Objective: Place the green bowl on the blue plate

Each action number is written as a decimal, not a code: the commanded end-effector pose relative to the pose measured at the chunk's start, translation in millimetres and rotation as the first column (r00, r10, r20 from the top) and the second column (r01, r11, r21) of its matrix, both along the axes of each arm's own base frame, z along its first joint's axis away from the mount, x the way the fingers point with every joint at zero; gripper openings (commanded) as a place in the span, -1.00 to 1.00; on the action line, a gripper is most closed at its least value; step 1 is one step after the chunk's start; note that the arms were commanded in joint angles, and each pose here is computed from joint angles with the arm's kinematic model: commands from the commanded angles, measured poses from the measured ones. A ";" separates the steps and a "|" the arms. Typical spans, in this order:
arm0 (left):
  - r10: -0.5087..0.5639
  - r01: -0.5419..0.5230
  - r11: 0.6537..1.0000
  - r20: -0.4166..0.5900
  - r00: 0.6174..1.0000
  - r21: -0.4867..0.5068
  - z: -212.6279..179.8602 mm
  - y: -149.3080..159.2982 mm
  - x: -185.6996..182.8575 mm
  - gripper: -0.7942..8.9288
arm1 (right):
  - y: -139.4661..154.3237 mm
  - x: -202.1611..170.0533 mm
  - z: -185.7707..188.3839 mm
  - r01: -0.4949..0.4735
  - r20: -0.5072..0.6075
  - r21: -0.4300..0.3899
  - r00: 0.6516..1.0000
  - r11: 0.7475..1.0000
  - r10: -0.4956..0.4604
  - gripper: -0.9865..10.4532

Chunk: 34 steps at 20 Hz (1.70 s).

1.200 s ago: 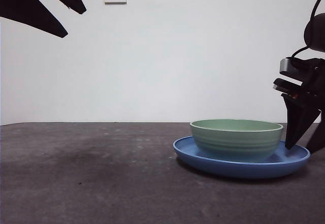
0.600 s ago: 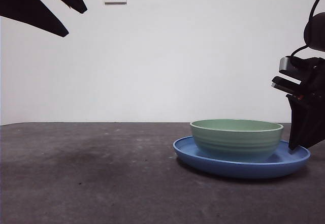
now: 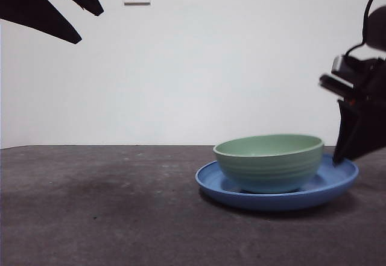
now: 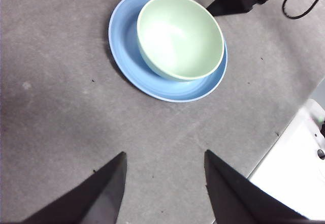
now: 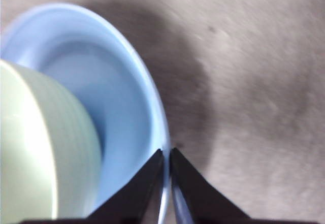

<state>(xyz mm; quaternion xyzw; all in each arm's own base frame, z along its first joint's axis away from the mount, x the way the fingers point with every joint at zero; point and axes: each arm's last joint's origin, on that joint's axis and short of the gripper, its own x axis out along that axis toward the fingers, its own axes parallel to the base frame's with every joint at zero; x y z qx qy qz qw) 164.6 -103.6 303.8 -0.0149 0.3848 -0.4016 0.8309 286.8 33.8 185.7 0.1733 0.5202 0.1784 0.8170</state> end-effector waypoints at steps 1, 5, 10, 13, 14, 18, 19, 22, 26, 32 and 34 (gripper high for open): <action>-0.007 0.007 1.000 0.013 1.000 -0.013 4.2 -1.9 1.3 -0.33 | 2.0 1.6 17.7 0.011 0.057 0.074 0.998 0.997 -0.015 -0.81; -0.007 0.007 1.000 0.013 1.000 -0.013 4.2 -1.9 1.3 -0.33 | 3.7 -1.2 32.7 0.018 0.090 0.161 0.995 0.987 -0.033 -0.81; -0.007 0.007 1.000 0.013 1.000 -0.013 4.1 -2.0 1.4 -0.33 | 17.7 3.4 39.5 0.014 0.122 0.242 0.992 0.970 -0.045 -0.81; -0.007 0.007 1.000 0.013 1.000 -0.013 4.2 -1.9 1.3 -0.33 | 36.1 5.5 43.8 -0.008 0.151 0.286 0.988 0.958 -0.037 -0.81; -0.007 0.007 1.000 0.014 1.000 -0.013 4.2 -1.9 1.4 -0.33 | 42.3 6.1 43.8 -0.012 0.155 0.292 0.987 0.956 -0.035 -0.81; -0.007 0.007 1.000 0.013 1.000 -0.013 4.2 -1.9 1.3 -0.33 | 64.4 13.6 39.4 -0.027 0.140 0.272 0.990 0.962 -0.012 -0.81; -0.007 0.007 1.000 0.012 1.000 -0.013 4.1 -1.9 1.3 -0.33 | 69.9 17.1 37.7 -0.024 0.134 0.263 0.991 0.965 -0.012 -0.81; -0.007 0.007 1.000 0.012 1.000 -0.013 4.1 -1.9 1.3 -0.33 | 84.5 31.0 30.3 -0.028 0.110 0.245 0.994 0.969 0.001 -0.81; -0.007 0.007 1.000 0.012 1.000 -0.012 4.1 -1.9 1.3 -0.33 | 96.0 47.8 10.8 -0.023 0.050 0.234 0.999 0.972 0.011 -0.81; -0.007 0.007 1.000 0.011 1.000 -0.012 4.1 -1.9 1.2 -0.33 | 99.1 55.8 -20.8 -0.012 -0.030 0.203 0.999 0.979 0.018 -0.81; -0.007 0.007 1.000 0.012 1.000 -0.013 4.1 -1.9 1.3 -0.33 | 99.0 55.9 -24.5 -0.012 -0.041 0.192 0.999 0.981 0.020 -0.81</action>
